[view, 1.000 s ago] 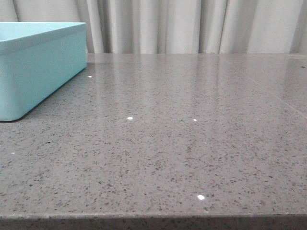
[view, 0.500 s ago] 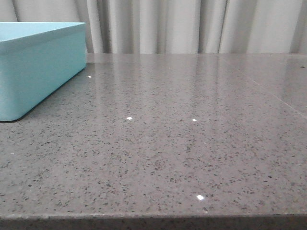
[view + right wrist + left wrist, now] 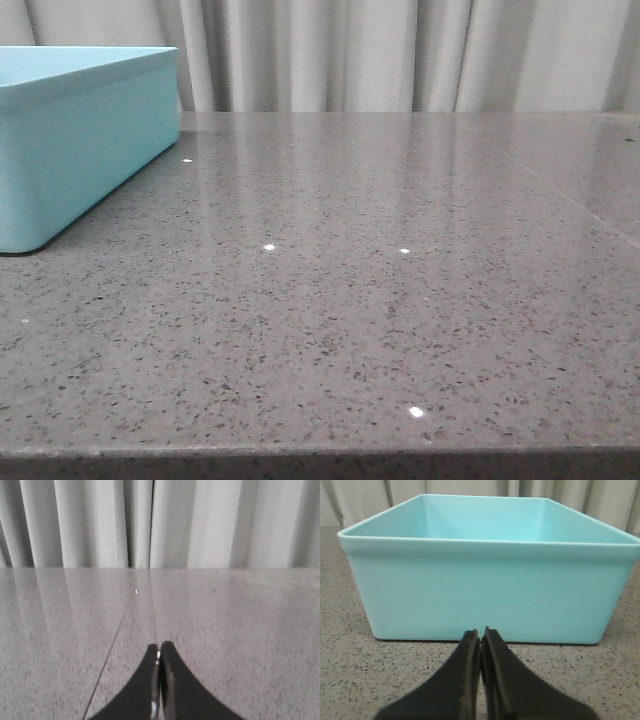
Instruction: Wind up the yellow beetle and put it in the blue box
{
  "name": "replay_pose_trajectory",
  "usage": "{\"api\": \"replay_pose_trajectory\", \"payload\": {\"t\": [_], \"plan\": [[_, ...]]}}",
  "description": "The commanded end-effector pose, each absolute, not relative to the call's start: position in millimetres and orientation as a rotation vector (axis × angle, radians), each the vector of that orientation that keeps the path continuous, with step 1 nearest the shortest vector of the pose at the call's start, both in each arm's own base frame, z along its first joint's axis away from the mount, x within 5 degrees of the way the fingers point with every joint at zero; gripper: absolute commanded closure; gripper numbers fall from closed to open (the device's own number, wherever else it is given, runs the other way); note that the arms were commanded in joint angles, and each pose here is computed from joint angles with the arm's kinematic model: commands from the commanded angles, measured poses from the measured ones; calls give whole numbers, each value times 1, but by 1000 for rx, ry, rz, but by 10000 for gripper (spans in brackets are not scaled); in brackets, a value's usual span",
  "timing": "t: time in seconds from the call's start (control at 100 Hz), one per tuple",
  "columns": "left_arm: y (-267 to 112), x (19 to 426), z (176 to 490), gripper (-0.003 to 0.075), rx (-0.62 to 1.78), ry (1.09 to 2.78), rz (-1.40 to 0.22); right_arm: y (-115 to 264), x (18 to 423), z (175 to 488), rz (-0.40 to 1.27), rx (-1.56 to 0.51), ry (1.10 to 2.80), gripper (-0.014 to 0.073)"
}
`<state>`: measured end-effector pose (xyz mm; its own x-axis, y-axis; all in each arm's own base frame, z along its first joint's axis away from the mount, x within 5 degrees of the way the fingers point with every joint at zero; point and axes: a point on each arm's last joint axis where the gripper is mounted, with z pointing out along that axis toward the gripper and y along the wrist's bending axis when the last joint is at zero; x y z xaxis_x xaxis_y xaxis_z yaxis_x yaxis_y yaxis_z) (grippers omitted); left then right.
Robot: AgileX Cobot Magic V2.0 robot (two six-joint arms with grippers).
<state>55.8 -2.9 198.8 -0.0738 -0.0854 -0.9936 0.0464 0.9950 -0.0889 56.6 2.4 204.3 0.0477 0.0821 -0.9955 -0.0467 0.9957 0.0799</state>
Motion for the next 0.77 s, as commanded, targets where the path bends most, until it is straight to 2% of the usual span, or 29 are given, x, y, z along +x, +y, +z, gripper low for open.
{"api": "replay_pose_trajectory", "payload": {"t": [0.0, 0.76], "plan": [[-3, 54, 201, 739, -38, 1552, -121, 2, 54, 213, 85, 21, 1444, 661], [-3, 54, 200, 739, -38, 1554, -121, 2, 54, 211, 83, 23, 1458, 661]]}}
